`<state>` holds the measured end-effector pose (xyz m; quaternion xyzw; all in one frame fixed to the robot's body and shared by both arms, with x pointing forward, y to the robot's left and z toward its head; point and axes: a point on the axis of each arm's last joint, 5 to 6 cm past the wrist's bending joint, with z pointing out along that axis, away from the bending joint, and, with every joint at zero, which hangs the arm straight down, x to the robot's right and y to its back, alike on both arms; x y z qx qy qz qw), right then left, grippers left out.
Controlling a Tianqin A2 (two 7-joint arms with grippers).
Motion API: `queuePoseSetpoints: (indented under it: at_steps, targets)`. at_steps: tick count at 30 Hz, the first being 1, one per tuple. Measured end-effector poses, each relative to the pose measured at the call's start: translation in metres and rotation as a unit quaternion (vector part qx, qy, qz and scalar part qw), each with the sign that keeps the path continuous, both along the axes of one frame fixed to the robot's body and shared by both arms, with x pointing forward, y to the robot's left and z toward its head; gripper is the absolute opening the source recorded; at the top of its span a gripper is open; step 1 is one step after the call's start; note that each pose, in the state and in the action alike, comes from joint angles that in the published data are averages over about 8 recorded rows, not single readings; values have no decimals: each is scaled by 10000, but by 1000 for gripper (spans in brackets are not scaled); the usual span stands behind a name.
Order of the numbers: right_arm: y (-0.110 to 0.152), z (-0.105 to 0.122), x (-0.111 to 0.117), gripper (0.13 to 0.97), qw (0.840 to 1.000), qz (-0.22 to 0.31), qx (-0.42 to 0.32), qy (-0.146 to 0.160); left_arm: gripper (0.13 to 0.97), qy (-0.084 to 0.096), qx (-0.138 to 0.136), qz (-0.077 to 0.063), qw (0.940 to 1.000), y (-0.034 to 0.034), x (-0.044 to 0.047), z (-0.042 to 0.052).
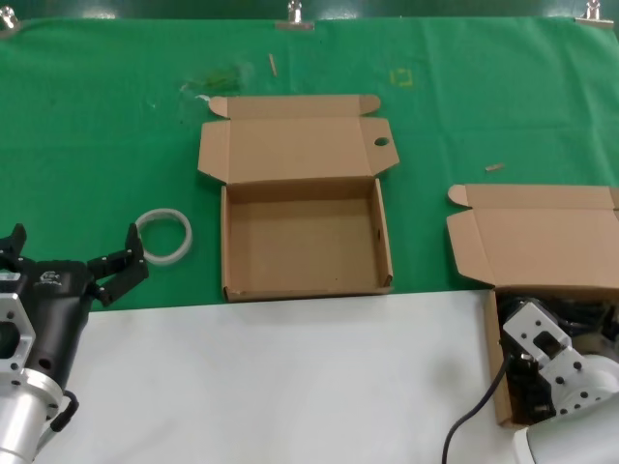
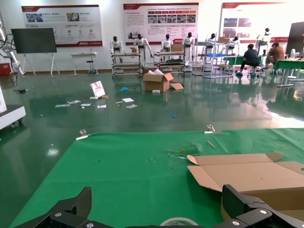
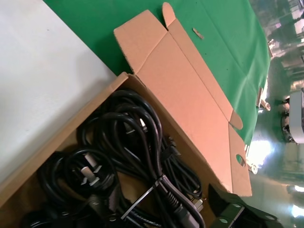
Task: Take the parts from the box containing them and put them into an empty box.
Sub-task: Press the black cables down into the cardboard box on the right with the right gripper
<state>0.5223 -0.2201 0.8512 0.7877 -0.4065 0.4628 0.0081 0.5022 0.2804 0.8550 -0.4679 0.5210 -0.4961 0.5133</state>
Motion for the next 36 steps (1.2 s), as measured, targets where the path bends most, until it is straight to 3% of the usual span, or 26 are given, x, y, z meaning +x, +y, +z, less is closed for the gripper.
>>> queuePoseSetpoints:
  at_steps: [7, 16, 32, 36]
  targets:
    - [-36, 10, 76, 699, 10000, 30, -55, -31, 966, 0, 0, 0, 10000, 0, 0, 0]
    - [-93, 18, 109, 854, 10000, -7, -19, -62, 966, 0, 0, 0, 10000, 0, 0, 0]
    - [-209, 0, 191, 854, 9999, 5, -104, -54, 966, 0, 0, 0, 10000, 0, 0, 0]
    - [-238, -2, 210, 790, 9999, 19, -133, -49, 966, 0, 0, 0, 10000, 0, 0, 0]
